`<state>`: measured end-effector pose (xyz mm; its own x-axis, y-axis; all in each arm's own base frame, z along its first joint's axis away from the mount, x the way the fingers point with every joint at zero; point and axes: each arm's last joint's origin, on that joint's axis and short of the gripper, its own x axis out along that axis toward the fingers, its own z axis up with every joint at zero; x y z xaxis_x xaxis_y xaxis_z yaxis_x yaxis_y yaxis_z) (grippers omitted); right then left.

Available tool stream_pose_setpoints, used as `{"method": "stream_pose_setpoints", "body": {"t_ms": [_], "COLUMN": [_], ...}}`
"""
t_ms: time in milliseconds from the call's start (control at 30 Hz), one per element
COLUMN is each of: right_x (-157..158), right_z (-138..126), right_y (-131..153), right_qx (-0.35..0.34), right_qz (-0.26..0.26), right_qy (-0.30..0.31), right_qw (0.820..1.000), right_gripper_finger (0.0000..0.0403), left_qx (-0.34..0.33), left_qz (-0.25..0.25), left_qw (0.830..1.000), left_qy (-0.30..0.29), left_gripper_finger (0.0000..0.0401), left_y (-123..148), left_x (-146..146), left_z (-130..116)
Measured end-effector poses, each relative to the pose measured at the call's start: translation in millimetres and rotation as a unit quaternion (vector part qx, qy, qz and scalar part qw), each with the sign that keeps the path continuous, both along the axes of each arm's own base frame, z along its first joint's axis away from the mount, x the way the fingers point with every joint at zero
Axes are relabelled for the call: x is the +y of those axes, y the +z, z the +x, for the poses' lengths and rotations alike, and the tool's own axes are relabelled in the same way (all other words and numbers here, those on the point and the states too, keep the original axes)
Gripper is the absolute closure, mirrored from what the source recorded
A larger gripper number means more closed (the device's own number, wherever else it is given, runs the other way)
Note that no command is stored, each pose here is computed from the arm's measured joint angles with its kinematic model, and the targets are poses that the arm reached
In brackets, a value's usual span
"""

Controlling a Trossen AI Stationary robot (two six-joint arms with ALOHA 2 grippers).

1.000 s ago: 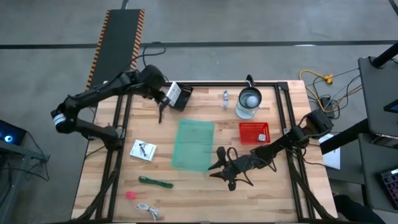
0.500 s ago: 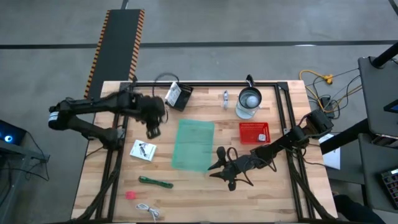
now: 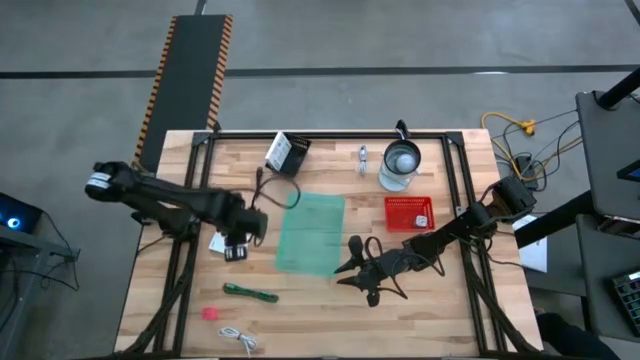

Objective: Pick and place items into bin
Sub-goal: Put the card reader box into the black basket

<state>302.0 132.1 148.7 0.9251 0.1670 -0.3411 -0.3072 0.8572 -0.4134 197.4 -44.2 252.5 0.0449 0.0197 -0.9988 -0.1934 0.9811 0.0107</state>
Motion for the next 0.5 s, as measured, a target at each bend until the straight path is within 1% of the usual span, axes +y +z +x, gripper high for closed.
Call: {"method": "stream_pose_setpoints", "body": {"t_ms": [100, 233, 333, 500], "right_x": [0.1, 0.0, 0.0, 0.0], "right_z": [0.0, 0.0, 0.0, 0.0], "right_y": [0.0, 0.0, 0.0, 0.0], "right_qx": [0.000, 0.000, 0.000, 0.000], "right_qz": [0.000, 0.000, 0.000, -0.001], "right_qy": [0.000, 0.000, 0.000, 0.001], "right_qw": [1.000, 1.000, 1.000, 1.000], "right_gripper_finger": [0.0291, 0.0290, 0.0289, 0.0293], "left_qx": [0.038, 0.067, 0.083, 0.100], "left_qz": [0.004, 0.009, 0.017, 0.026], "left_qw": [0.999, 0.997, 0.996, 0.994], "left_qy": [-0.020, -0.041, -0.037, -0.035], "left_gripper_finger": [0.0307, 0.0316, 0.0318, 0.0318], "left_y": [-13.3, -29.6, -39.4, -52.0], "left_x": [-13.6, -29.1, -36.3, -40.3], "left_z": [-7.5, -16.5, -20.0, -21.9]}}
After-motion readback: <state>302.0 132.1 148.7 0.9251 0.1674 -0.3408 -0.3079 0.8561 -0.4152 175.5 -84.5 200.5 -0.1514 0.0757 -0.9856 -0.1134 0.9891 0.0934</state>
